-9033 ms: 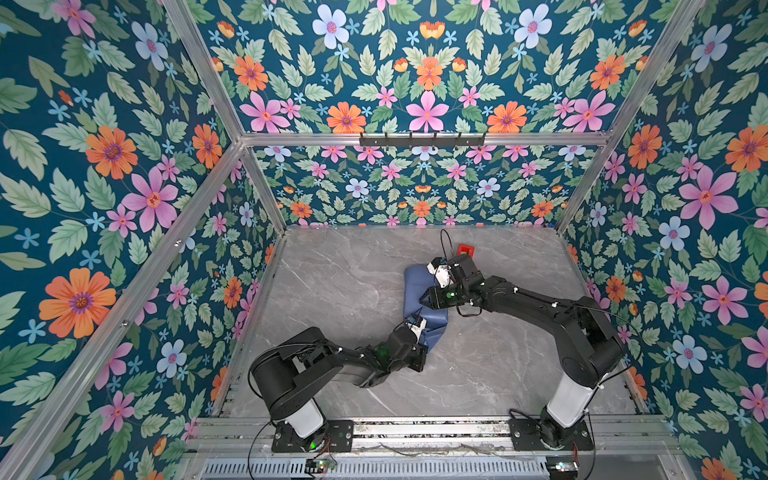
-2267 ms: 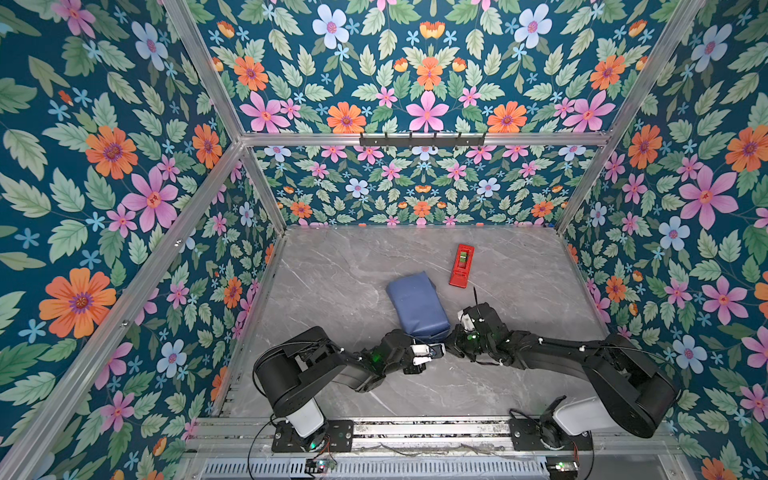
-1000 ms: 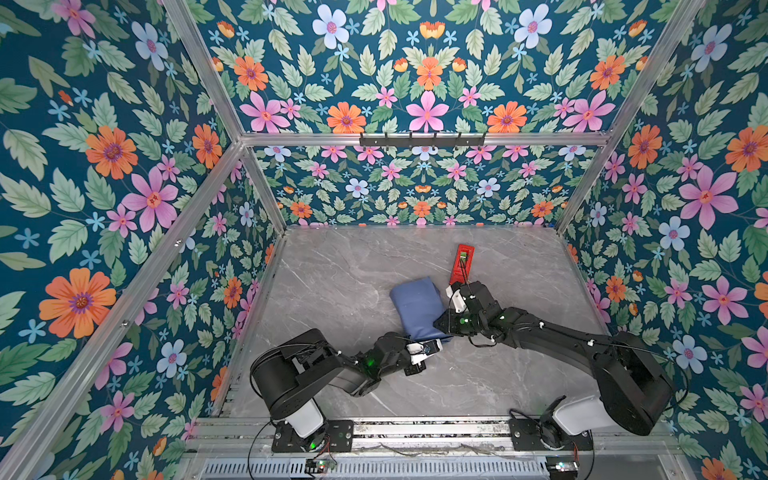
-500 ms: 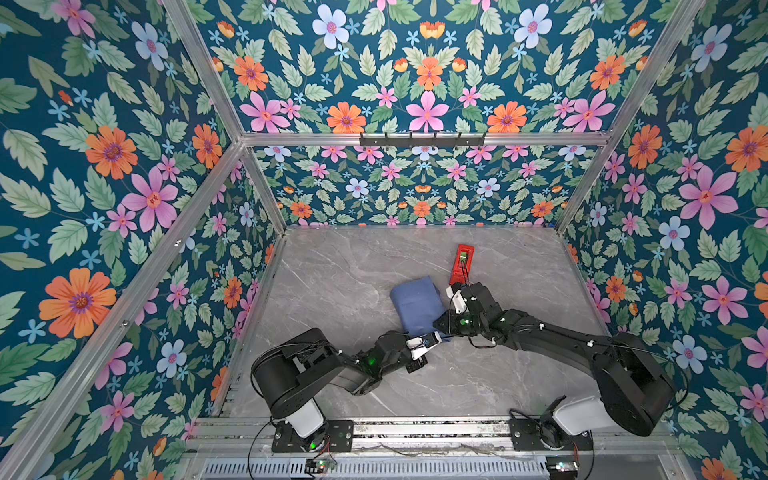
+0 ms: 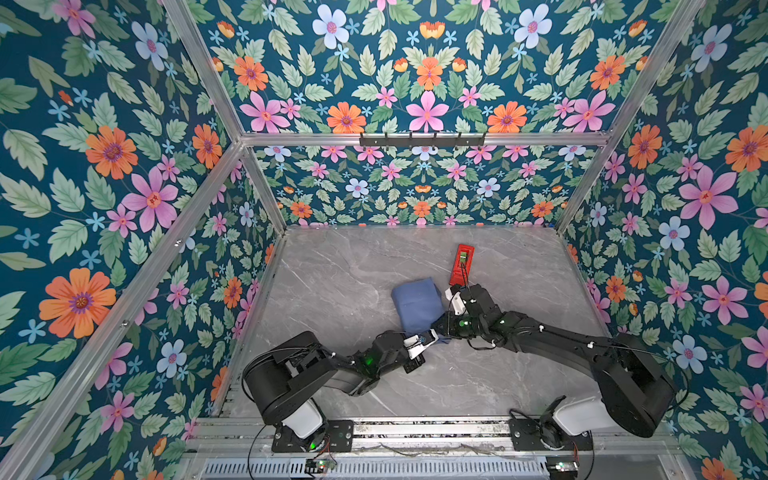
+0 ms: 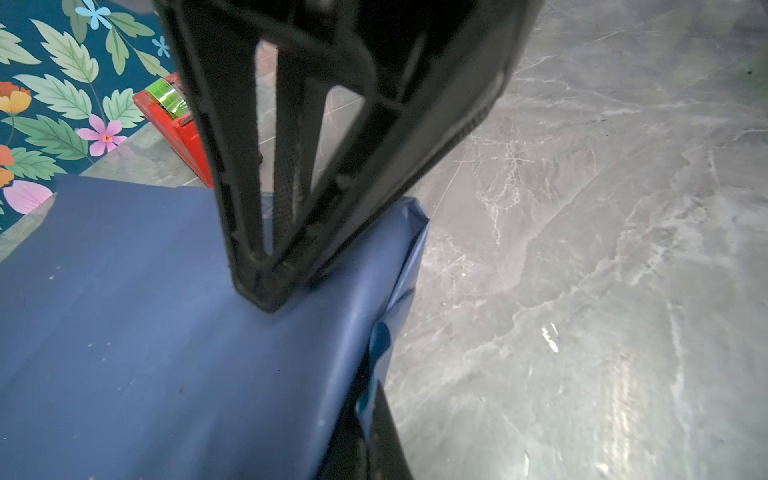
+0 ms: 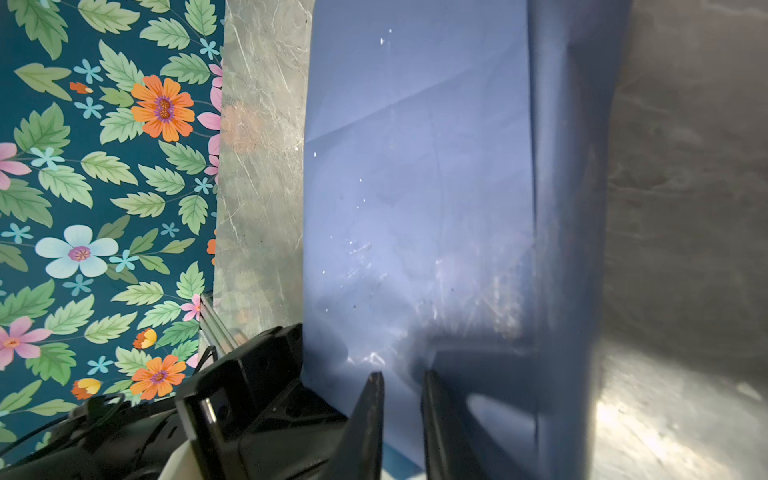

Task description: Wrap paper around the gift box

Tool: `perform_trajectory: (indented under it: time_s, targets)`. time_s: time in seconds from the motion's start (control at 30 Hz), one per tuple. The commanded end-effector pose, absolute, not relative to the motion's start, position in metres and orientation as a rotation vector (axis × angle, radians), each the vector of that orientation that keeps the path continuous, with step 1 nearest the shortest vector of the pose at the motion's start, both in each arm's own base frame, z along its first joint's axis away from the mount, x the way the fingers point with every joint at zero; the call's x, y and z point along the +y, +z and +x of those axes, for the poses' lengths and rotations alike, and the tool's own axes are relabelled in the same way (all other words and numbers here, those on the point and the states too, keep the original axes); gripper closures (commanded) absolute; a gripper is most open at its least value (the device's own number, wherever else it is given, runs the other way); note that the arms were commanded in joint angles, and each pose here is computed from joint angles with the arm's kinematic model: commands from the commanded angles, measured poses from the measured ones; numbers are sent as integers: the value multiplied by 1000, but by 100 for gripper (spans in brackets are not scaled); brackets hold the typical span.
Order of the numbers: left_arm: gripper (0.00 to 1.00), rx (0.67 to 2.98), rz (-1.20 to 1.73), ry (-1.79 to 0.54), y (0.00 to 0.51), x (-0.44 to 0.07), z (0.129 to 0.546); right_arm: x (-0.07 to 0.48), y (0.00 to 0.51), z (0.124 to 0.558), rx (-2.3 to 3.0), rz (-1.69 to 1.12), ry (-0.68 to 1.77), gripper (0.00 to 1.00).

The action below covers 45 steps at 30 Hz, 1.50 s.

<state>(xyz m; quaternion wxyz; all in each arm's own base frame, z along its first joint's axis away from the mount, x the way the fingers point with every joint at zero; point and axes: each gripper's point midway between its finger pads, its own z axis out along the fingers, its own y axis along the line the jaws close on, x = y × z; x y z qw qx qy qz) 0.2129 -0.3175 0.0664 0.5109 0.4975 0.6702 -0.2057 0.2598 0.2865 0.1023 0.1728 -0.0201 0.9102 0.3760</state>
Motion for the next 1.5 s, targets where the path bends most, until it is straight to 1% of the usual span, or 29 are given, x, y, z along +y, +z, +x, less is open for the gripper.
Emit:
perform_trajectory:
  time_s: [0.0, 0.13, 0.27, 0.4, 0.5, 0.57, 0.67, 0.83, 1.0, 1.2, 1.47]
  targets:
    - [100, 1583, 1162, -518, 78, -320, 215, 281, 101, 249, 2643, -77, 1040, 76]
    - [100, 1587, 1173, -525, 76, -319, 213, 277, 118, 250, 2569, -178, 1008, 69]
    - [100, 1592, 1176, -525, 74, -316, 212, 260, 124, 246, 2508, -278, 899, 56]
    - [100, 1595, 1178, -525, 72, -314, 210, 234, 107, 242, 2473, -343, 730, 40]
    - [100, 1600, 1179, -524, 71, -313, 211, 222, 92, 238, 2437, -385, 664, 27]
    - [100, 1603, 1177, -522, 70, -312, 211, 223, 85, 237, 2393, -424, 669, 20]
    - [100, 1603, 1178, -525, 69, -312, 211, 231, 71, 229, 2349, -532, 656, 14]
    - [100, 1601, 1177, -531, 71, -312, 212, 239, 50, 226, 2321, -662, 570, 13]
    - [100, 1602, 1178, -534, 70, -313, 212, 246, 37, 230, 2274, -701, 540, 15]
    - [100, 1606, 1181, -535, 69, -313, 211, 254, 29, 232, 2231, -741, 516, 19]
    - [100, 1605, 1195, -536, 67, -314, 211, 253, 32, 243, 2159, -695, 471, 28]
